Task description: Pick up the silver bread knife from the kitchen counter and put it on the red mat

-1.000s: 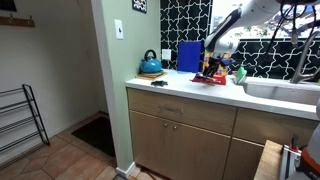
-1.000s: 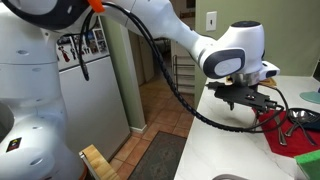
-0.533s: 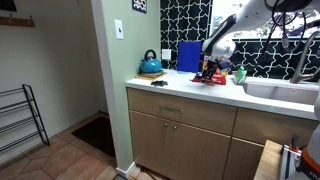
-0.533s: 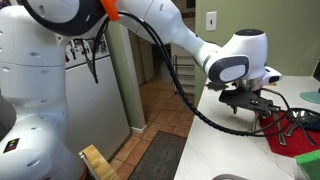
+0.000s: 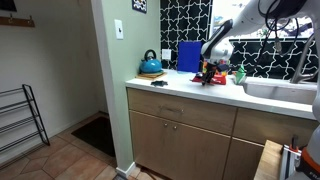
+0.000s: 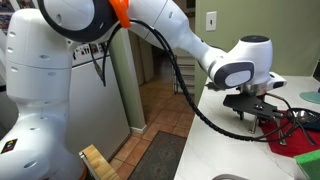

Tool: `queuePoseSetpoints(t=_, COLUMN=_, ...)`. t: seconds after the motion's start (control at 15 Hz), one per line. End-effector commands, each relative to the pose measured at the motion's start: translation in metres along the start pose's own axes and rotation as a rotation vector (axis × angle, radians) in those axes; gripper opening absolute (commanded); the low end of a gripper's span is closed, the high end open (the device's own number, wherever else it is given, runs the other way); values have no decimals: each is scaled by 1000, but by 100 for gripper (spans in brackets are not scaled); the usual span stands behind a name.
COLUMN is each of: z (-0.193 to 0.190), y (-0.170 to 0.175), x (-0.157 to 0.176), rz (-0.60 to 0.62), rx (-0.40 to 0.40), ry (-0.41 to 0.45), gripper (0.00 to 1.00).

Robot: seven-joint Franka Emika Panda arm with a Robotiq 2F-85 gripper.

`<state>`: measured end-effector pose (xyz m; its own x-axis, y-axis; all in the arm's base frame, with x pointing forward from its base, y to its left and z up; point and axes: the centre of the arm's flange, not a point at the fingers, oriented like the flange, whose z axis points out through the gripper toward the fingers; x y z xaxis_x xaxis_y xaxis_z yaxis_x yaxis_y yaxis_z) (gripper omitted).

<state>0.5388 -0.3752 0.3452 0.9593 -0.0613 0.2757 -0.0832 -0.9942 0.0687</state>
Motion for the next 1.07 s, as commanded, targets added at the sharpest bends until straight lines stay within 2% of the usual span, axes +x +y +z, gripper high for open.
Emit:
queuePoseSetpoints(t=0.0, z=7, y=6, x=6, rz=17, rx=-7, ry=-6, gripper=40)
queuePoseSetpoints(t=0.27, z=5, y=5, x=10, rz=25, rx=-9, ry=-3, gripper=7)
queuePoseSetpoints(t=0.33, z=5, y=5, x=10, rz=27, rx=-9, ry=-3, gripper=1)
queuePoseSetpoints(t=0.67, z=-11, y=14, x=5, rz=29, rx=-5, ry=31, gripper=3)
queuePoseSetpoints(t=1.0, z=-27, y=37, x=-2, rz=-74, rx=-2, ry=68, gripper=3)
